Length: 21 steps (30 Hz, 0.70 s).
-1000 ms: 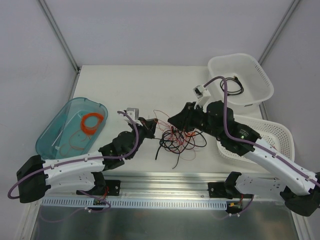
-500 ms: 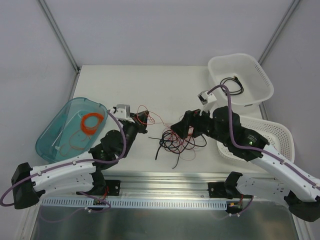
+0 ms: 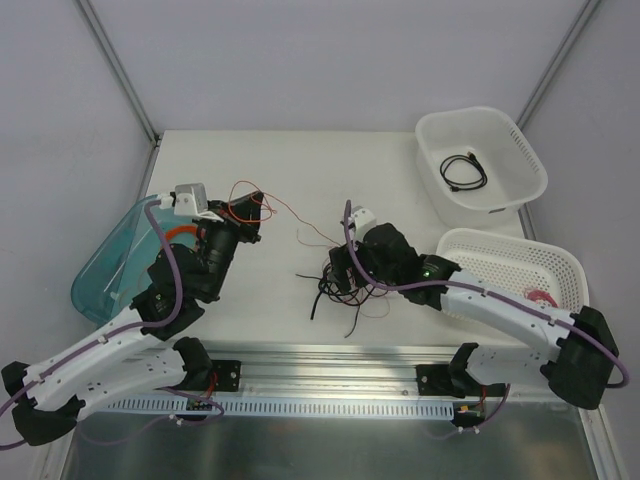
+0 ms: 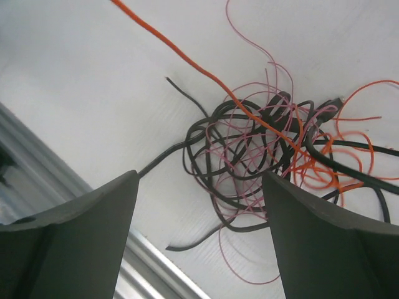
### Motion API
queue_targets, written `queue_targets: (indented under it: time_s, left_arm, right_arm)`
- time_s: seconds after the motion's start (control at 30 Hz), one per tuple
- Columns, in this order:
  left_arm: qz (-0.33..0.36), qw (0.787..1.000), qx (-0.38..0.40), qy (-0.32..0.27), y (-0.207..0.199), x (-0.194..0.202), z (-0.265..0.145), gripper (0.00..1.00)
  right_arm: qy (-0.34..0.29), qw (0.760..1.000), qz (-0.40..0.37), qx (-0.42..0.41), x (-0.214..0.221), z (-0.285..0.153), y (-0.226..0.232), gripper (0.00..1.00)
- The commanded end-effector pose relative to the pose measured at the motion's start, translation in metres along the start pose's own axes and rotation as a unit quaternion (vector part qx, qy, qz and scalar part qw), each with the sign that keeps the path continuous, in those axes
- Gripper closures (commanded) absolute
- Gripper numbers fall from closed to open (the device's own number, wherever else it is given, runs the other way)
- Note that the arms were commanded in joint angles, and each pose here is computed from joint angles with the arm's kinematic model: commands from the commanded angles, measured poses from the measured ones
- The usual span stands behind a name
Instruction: Untangle the cables
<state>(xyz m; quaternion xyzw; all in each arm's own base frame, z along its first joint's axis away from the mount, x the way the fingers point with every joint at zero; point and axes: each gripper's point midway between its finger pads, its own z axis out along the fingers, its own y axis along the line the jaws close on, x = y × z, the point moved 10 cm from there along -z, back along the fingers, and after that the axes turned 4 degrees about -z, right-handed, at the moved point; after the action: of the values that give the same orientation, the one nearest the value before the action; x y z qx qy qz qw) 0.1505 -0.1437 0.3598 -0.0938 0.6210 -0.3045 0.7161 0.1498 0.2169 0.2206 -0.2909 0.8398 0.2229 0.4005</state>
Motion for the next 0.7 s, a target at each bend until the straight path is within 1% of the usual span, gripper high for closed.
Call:
queue_targets:
  time_s: [0.0,0.07,0.13,0.2,0.33,0.43,0.47,0.5,0.57,0.6,0.67]
  left_arm:
    - [-0.018,1.0,0.005,-0.005,-0.004,-0.022,-0.005,1.0]
    - [-0.021,1.0,0.01,-0.007,-0.003,-0.027,-0.009,1.0]
    - [-0.024,1.0,0.009,-0.01,-0.002,-0.03,-0.012,1.0]
    - [-0.024,1.0,0.005,-0.012,0.001,-0.033,-0.016,1.0]
    - [-0.019,1.0,-0.008,-0.017,0.007,-0.038,-0.022,1.0]
    - [-0.017,0.999,-0.019,-0.023,0.013,-0.04,-0.028,1.0]
    - [-0.019,0.999,-0.022,-0.026,0.016,-0.041,-0.03,1.0]
    - [-0.022,0.999,-0.023,-0.03,0.017,-0.043,-0.032,1.0]
    - [-0.026,0.999,-0.021,-0.032,0.019,-0.045,-0.036,1.0]
    - [-0.03,0.999,-0.02,-0.033,0.02,-0.045,-0.037,1.0]
    - [-0.032,0.999,-0.015,-0.031,0.02,-0.045,-0.04,1.0]
  right_arm:
    - [-0.06,0.997,-0.039,0.034,-0.025,0.02,-0.003,0.16]
    - [-0.07,0.995,-0.044,0.053,-0.033,0.027,-0.007,0.17]
    - [-0.06,0.995,-0.049,0.069,-0.032,0.037,-0.01,0.19]
    - [-0.056,0.993,-0.056,0.091,-0.031,0.044,-0.015,0.23]
    - [-0.057,0.991,-0.056,0.108,-0.03,0.045,-0.02,0.28]
    - [-0.072,0.984,-0.068,0.145,-0.039,0.036,-0.026,0.27]
    - [-0.083,0.978,-0.069,0.177,-0.045,0.031,-0.032,0.25]
    - [-0.087,0.975,-0.082,0.187,-0.051,0.026,-0.036,0.23]
    - [-0.113,0.97,-0.075,0.2,-0.074,0.013,-0.046,0.21]
    - [-0.113,0.969,-0.08,0.206,-0.08,0.009,-0.05,0.21]
    - [-0.136,0.964,-0.074,0.217,-0.104,-0.002,-0.058,0.19]
